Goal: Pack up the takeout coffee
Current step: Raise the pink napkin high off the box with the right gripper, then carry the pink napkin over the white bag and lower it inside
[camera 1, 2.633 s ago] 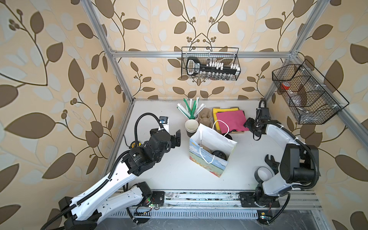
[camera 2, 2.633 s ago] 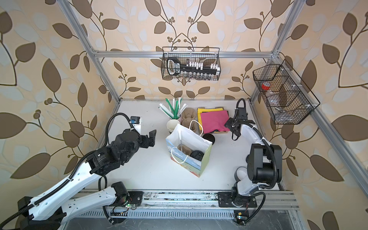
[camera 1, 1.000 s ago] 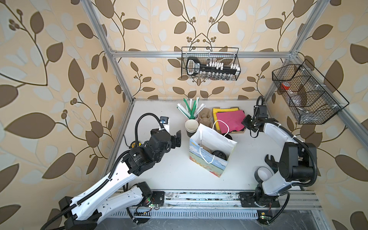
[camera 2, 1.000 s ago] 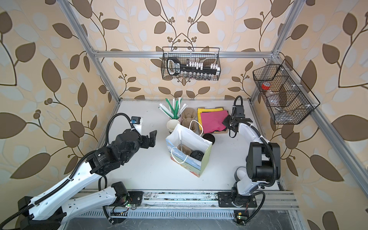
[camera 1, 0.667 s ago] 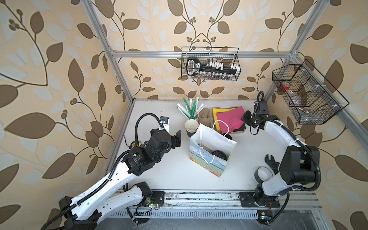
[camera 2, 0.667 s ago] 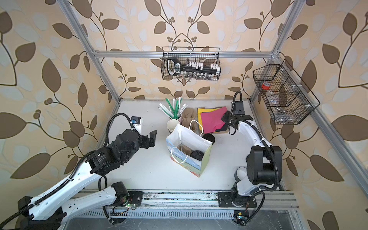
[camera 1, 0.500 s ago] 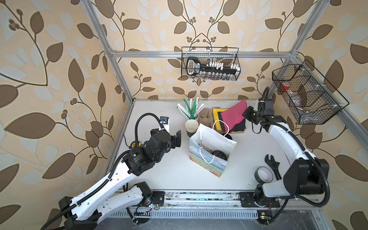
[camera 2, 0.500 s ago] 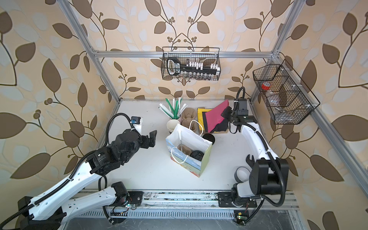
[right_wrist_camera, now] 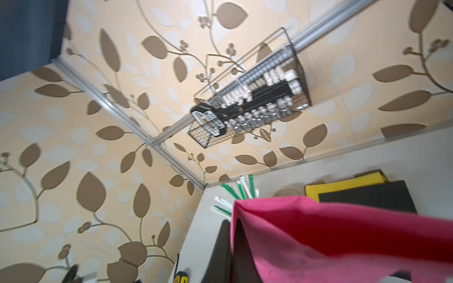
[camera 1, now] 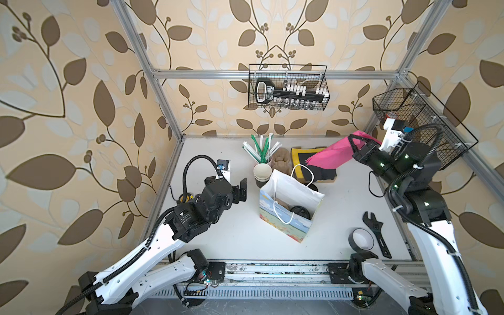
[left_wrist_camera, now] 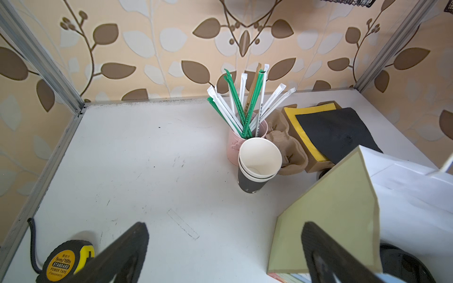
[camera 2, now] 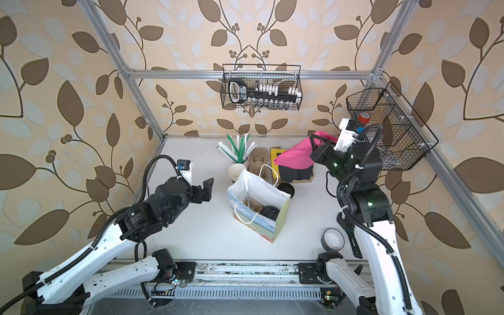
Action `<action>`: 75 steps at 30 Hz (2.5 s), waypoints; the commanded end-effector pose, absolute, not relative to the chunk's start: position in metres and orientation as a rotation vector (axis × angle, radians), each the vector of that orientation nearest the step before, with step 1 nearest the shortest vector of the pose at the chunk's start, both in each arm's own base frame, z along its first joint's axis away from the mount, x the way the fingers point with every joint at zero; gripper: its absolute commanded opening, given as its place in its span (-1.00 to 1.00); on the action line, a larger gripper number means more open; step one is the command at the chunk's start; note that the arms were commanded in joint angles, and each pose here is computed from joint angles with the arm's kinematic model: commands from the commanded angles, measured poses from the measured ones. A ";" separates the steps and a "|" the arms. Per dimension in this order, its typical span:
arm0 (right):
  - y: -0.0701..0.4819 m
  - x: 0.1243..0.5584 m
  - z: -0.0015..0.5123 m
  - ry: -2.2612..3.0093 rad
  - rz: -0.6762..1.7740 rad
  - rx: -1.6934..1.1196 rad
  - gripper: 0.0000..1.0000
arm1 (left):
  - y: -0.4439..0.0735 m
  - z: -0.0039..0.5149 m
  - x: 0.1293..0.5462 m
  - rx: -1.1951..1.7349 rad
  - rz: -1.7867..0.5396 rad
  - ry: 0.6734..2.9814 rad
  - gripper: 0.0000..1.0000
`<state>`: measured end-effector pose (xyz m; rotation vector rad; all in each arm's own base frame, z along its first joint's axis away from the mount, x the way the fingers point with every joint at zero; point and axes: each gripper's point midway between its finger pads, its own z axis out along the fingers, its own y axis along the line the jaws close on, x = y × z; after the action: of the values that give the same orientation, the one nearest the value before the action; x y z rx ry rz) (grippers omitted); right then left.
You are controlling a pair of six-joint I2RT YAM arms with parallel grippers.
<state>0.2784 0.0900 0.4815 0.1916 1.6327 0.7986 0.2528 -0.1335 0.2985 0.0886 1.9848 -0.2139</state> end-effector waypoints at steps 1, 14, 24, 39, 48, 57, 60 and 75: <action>0.111 0.235 0.501 1.625 0.841 0.068 -1.00 | -0.124 0.317 0.254 0.019 -0.219 1.941 0.98; 0.182 0.179 0.529 1.583 0.943 -0.198 -1.00 | -0.121 0.319 0.253 0.008 -0.222 1.935 0.98; 0.235 0.204 0.472 1.708 0.734 -0.184 -1.00 | -0.123 0.315 0.254 0.018 -0.224 1.944 0.98; 0.232 0.223 0.375 1.863 0.545 -0.058 -1.00 | -0.126 0.314 0.254 0.025 -0.234 1.951 0.98; 0.239 0.216 0.325 1.962 0.475 -0.067 -1.00 | -0.126 0.314 0.253 0.027 -0.237 1.952 0.98; 0.248 0.213 0.282 2.156 0.375 -0.076 -1.00 | -0.128 0.313 0.254 0.035 -0.240 1.960 0.98; 0.244 0.210 0.276 2.202 0.331 -0.053 -1.00 | -0.127 0.313 0.254 0.033 -0.237 1.957 0.98; 0.244 0.222 0.294 2.409 0.366 -0.064 -0.42 | -0.133 0.307 0.257 0.057 -0.229 1.985 0.98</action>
<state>0.2244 0.2515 0.2966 -0.0378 2.3312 0.3802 0.2542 -0.1347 0.2908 0.0870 2.0144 -0.2073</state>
